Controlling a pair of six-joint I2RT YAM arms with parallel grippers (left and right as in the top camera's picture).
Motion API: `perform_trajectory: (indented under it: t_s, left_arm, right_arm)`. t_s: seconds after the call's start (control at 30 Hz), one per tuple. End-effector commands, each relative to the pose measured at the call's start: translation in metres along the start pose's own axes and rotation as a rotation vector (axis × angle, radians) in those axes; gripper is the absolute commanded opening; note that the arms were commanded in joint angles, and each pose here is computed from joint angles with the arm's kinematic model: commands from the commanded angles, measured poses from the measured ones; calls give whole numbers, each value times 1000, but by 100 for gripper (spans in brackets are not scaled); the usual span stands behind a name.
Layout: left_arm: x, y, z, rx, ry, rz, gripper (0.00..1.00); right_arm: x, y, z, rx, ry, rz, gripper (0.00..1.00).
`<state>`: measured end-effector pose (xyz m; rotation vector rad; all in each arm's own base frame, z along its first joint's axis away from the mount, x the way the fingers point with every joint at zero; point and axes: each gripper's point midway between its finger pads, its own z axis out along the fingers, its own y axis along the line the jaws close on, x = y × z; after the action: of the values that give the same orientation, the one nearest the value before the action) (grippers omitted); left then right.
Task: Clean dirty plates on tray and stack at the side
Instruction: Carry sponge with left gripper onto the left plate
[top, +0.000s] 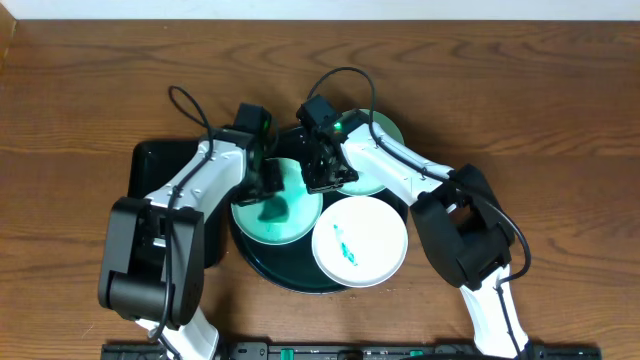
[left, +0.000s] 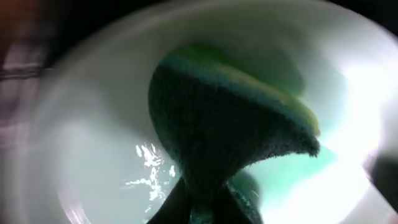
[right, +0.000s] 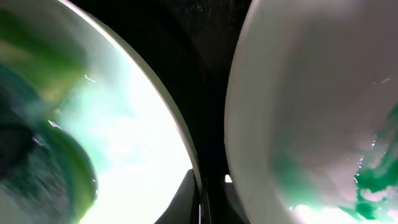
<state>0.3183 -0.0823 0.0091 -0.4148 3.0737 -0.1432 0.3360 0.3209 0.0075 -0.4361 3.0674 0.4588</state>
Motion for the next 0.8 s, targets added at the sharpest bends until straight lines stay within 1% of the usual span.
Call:
perform_trajectory:
  t_s: [0.0, 0.17, 0.23, 0.33, 0.37, 0.4, 0.47, 0.53, 0.6, 0.77]
  left_arm:
    - [-3, 89, 10, -422, -73, -141, 7]
    - [11, 82, 11, -408, -14, -112, 7]
    - [22, 68, 15, -341, 48, -63, 7]
    - [41, 31, 21, -129, 166, 83, 7]
    - [49, 14, 22, -24, 209, 152, 7]
    - [54, 3, 21, 46, 234, 196, 7]
    - [61, -11, 18, 139, 263, 255, 7]
    - [59, -10, 18, 135, 257, 256, 7]
    - [53, -3, 20, 90, 234, 235, 8]
    - [31, 27, 23, -107, 132, 118, 7]
  right_arm:
    - [2, -2, 12, 0, 22, 3, 1]
    - [2, -2, 13, 1, 23, 3, 1]
    - [2, -2, 13, 1, 23, 7, 1]
    - [2, -2, 14, 1, 25, 7, 1]
    - [2, -2, 14, 1, 25, 7, 1]
    - [2, -2, 14, -4, 27, 9, 1]
    - [2, -2, 12, -28, 36, 18, 1]
    - [3, -3, 10, -62, 53, 24, 1]
    - [5, -4, 10, -102, 72, 34, 1]
    - [22, -2, 20, -236, 143, 75, 1]
